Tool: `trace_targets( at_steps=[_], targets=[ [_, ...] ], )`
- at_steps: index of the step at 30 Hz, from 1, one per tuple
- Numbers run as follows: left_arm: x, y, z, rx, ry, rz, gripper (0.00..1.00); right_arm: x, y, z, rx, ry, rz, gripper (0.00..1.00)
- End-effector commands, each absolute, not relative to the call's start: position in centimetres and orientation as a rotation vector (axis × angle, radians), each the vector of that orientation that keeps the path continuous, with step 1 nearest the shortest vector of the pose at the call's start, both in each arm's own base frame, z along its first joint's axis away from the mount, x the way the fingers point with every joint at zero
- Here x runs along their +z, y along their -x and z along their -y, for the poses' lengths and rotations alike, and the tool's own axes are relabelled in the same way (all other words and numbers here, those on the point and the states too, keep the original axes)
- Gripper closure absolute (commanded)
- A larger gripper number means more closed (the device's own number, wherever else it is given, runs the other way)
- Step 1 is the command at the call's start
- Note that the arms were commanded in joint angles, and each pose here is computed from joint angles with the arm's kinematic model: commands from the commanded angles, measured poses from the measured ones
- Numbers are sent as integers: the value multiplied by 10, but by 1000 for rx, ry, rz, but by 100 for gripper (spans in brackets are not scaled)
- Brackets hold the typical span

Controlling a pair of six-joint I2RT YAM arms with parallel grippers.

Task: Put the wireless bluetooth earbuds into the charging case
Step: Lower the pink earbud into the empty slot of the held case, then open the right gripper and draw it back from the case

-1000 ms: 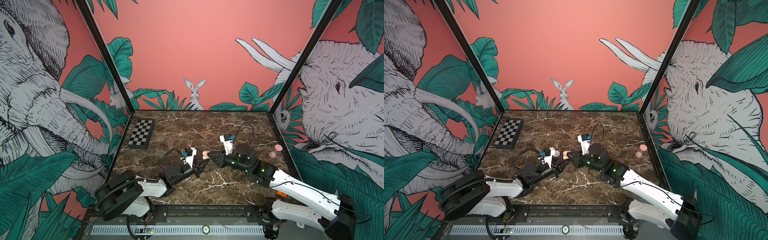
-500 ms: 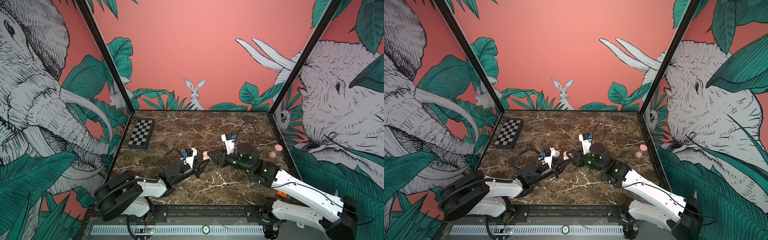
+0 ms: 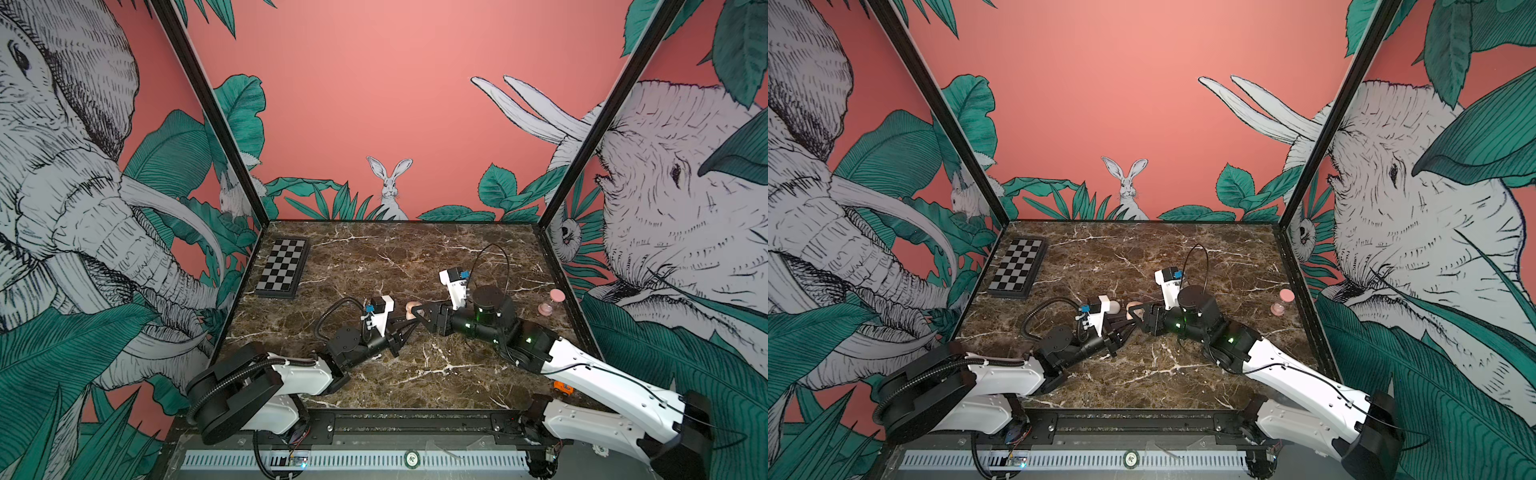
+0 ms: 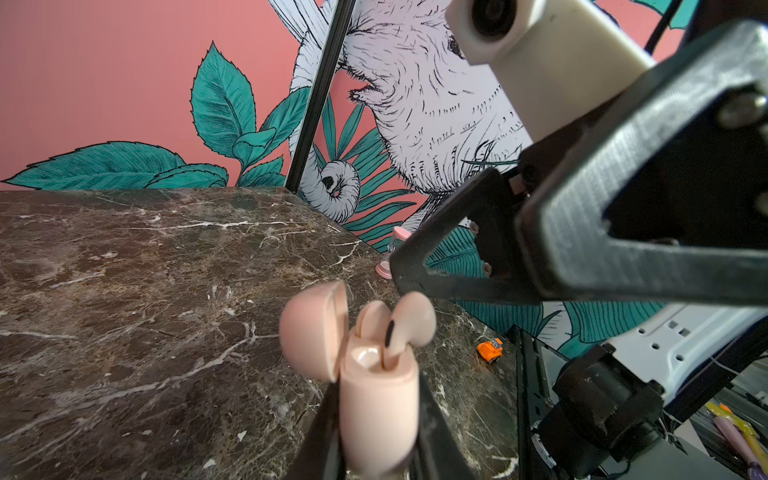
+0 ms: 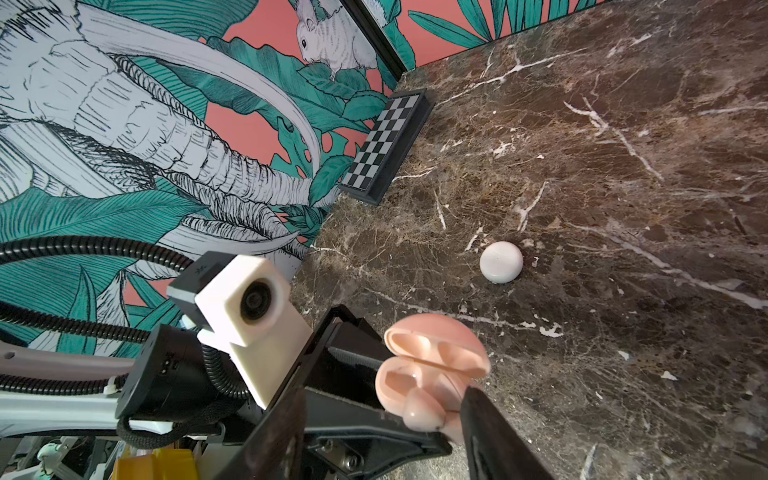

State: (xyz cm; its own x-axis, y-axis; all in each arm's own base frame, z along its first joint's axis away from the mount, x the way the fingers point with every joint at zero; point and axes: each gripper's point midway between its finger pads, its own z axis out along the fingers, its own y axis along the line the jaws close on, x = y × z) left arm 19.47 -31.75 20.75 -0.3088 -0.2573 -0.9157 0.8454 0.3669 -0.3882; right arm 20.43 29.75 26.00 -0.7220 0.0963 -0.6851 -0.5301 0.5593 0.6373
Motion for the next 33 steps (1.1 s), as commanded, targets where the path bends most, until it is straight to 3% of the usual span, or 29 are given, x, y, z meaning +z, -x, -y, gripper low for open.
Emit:
trace_targets(
  at_steps=[1,33],
  targets=[
    [226,-193,316,-1228,-555,-1427,100,273,-199,-303,1222,364,-2066,41],
    [222,-195,317,-1222,-551,-1441,100,276,-192,-314,1317,384,-2063,45]
  ],
)
